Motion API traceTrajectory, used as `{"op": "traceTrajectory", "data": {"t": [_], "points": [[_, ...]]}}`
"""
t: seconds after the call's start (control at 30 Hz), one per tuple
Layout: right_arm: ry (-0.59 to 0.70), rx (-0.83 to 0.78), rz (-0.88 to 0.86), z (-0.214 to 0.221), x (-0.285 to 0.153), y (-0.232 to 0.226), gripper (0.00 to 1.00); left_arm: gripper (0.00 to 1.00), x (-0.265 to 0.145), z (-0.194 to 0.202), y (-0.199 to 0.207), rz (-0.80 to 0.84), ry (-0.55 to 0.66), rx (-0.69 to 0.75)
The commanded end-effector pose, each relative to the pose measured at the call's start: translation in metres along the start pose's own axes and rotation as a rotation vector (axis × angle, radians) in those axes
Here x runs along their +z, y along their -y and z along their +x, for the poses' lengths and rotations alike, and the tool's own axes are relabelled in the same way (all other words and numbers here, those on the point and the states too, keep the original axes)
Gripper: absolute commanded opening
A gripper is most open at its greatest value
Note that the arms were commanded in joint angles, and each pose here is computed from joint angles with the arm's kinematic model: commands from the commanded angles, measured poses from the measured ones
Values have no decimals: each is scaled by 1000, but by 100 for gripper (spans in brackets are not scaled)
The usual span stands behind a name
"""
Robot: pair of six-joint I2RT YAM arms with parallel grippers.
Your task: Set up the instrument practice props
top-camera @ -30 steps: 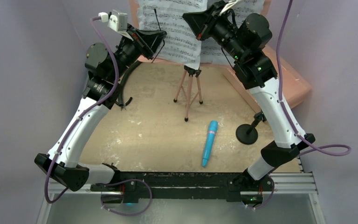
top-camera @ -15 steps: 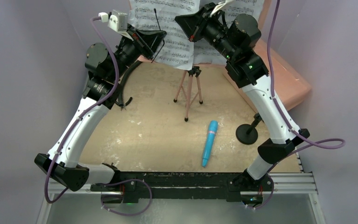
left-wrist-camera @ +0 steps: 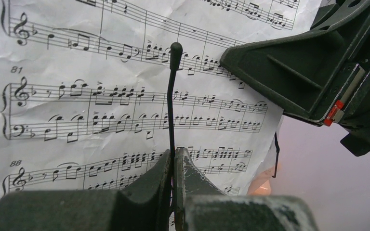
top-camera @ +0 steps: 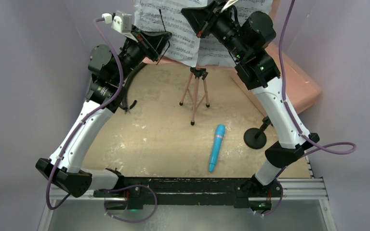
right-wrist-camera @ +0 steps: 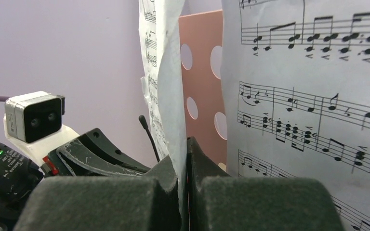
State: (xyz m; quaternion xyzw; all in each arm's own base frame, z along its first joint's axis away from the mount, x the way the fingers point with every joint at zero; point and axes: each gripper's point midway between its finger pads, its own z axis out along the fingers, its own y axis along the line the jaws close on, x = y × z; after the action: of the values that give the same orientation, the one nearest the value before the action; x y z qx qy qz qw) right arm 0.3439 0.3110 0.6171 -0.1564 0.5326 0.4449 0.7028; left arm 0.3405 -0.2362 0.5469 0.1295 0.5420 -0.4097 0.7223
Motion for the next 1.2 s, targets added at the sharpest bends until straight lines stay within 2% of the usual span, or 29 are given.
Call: {"op": "traceTrajectory", "data": {"t": [0.0, 0.47, 0.5, 0.6, 0.7, 0.83, 1.0, 1.17], "points": [[26, -16, -48, -8, 3, -13, 0, 0, -7, -32, 13, 21, 101, 31], [21, -39, -52, -6, 6, -14, 0, 1, -5, -32, 12, 19, 107, 24], [27, -40, -50, -8, 6, -14, 0, 6, -5, -32, 12, 18, 108, 23], [41, -42, -43, -11, 3, -14, 9, 22, -6, -33, 11, 11, 113, 18], [52, -46, -39, -15, 2, -14, 18, 33, -6, -33, 11, 8, 113, 14], [55, -51, -35, -17, -1, -15, 25, 42, -8, -35, 11, 5, 118, 10], [73, -53, -23, -23, -5, -15, 31, 48, -12, -38, 10, -8, 126, 10], [88, -49, -23, -32, -12, -18, 42, 55, -16, -42, 12, -11, 138, 5]]}}
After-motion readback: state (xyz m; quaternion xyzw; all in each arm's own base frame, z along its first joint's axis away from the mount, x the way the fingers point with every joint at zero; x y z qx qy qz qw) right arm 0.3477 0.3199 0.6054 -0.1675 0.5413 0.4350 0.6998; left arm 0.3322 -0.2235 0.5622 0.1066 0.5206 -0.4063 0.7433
